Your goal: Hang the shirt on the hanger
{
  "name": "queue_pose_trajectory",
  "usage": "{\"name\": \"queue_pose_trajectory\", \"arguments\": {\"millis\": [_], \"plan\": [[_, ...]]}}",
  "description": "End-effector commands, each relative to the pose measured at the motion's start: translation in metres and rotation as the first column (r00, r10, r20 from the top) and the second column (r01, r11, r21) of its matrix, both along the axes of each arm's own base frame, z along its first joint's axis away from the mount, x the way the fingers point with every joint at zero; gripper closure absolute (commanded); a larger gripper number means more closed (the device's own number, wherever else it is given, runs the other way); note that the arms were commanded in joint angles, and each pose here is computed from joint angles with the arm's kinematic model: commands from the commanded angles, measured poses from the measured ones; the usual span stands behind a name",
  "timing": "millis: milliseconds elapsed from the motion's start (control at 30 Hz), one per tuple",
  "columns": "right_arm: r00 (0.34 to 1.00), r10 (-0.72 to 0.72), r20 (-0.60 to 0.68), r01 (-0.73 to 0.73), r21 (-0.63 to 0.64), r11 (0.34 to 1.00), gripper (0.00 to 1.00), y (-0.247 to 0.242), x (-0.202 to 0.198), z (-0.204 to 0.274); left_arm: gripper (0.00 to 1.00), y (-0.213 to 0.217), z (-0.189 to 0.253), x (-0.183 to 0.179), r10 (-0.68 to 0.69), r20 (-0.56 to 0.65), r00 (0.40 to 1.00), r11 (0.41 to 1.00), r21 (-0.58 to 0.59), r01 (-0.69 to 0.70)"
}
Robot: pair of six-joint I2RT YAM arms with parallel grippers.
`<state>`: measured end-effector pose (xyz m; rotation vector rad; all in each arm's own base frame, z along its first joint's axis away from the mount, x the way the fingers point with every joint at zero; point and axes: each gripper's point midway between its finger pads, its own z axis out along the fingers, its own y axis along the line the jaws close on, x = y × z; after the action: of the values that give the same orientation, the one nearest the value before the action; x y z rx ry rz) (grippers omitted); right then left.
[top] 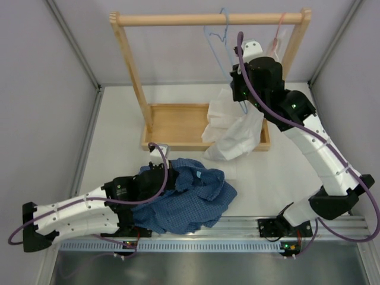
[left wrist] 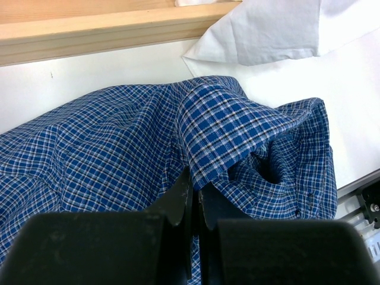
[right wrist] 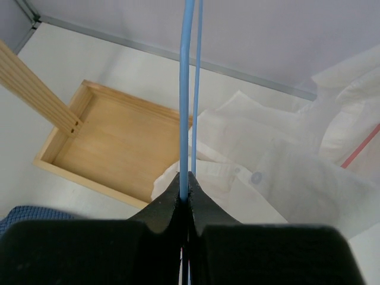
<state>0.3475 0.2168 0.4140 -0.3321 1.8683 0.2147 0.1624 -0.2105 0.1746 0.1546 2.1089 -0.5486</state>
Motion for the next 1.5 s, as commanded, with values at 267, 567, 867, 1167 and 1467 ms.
{"name": "queue_pose_trajectory", "arguments": {"millis": [267,567,867,1167,1467], "plan": [[0.982,0.097,0.163,-0.111,0.074,0.991,1.00,-0.002,-0.019,0.060,1.00,-0.004,0.008,0.006,0.027,0.023,0.999,0.998,-0.049,-0.026],[0.955,0.141,0.261,-0.176,0.113,0.978,1.00,0.001,-0.028,0.083,1.00,-0.004,0.009,0.007,0.033,0.026,0.999,0.998,-0.052,-0.031],[0.934,0.225,0.278,-0.267,0.123,0.956,1.00,0.008,-0.044,0.093,1.00,0.004,0.020,0.012,0.092,0.041,0.995,0.993,-0.084,-0.089],[0.908,0.398,0.133,-0.417,0.167,0.894,1.00,-0.001,-0.114,0.032,1.00,0.022,0.024,0.052,0.248,-0.028,0.968,0.968,-0.022,-0.249],[0.796,0.596,-0.107,-0.551,0.282,0.785,1.00,-0.030,-0.227,-0.104,1.00,0.032,0.005,0.102,0.248,-0.132,0.960,0.968,-0.012,-0.252]]}}
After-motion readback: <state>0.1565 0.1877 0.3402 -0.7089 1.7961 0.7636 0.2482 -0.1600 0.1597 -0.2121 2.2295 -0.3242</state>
